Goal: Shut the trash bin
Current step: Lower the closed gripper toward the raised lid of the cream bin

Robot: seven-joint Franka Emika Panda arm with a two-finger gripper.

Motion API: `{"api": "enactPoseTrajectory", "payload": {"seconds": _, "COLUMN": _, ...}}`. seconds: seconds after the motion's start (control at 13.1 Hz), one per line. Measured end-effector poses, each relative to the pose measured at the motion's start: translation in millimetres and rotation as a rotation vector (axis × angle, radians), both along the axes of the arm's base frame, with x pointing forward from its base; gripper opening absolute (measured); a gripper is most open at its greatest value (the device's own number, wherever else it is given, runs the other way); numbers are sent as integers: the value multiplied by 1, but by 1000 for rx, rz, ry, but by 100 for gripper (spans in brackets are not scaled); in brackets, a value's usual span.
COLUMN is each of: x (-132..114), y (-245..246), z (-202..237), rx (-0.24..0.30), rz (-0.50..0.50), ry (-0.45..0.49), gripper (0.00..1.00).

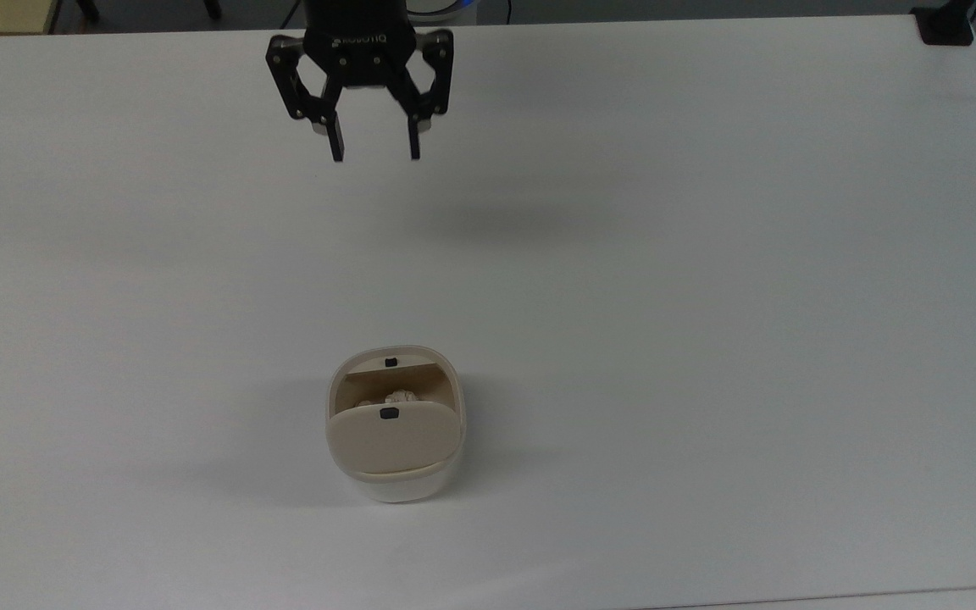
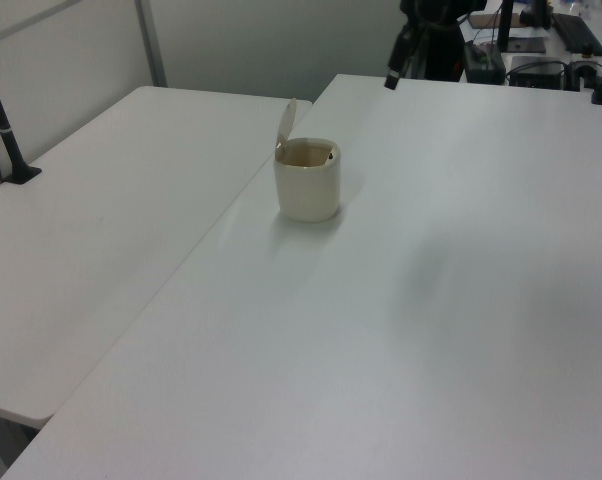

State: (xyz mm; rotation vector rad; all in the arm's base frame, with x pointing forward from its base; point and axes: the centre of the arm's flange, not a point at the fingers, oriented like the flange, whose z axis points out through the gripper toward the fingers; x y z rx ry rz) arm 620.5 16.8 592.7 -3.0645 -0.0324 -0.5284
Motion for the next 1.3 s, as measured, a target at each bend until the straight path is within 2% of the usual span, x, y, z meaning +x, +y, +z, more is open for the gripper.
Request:
{"api": "enactPoseTrajectory", "payload": {"seconds": 0.31, "x": 41, "y": 6, "z": 3, "rx": 169, "rz": -370, "ry": -146, "gripper": 8}}
{"api": "enactPoseTrajectory", "payload": {"seconds": 0.38, "x": 49, "y": 11, "z": 2, "rx": 208, "rz": -426, "ry": -177, "gripper": 1}}
{"api": "enactPoseTrajectory", "payload": {"seconds": 0.61, "x": 72, "y": 26, "z": -1, "rx": 321, "rz": -564, "ry": -258, "gripper": 1}}
{"api": "enactPoseTrajectory", "payload": {"seconds": 0.92, "x": 103, "y": 32, "z": -23, "rx": 449, "rz": -682, "ry": -365, "gripper": 1}}
{"api": "enactPoseTrajectory", "payload": {"seconds": 1.3, "x": 123, "y": 31, "z": -53, "rx": 527, "rz": -744, "ry": -436, "gripper": 1}}
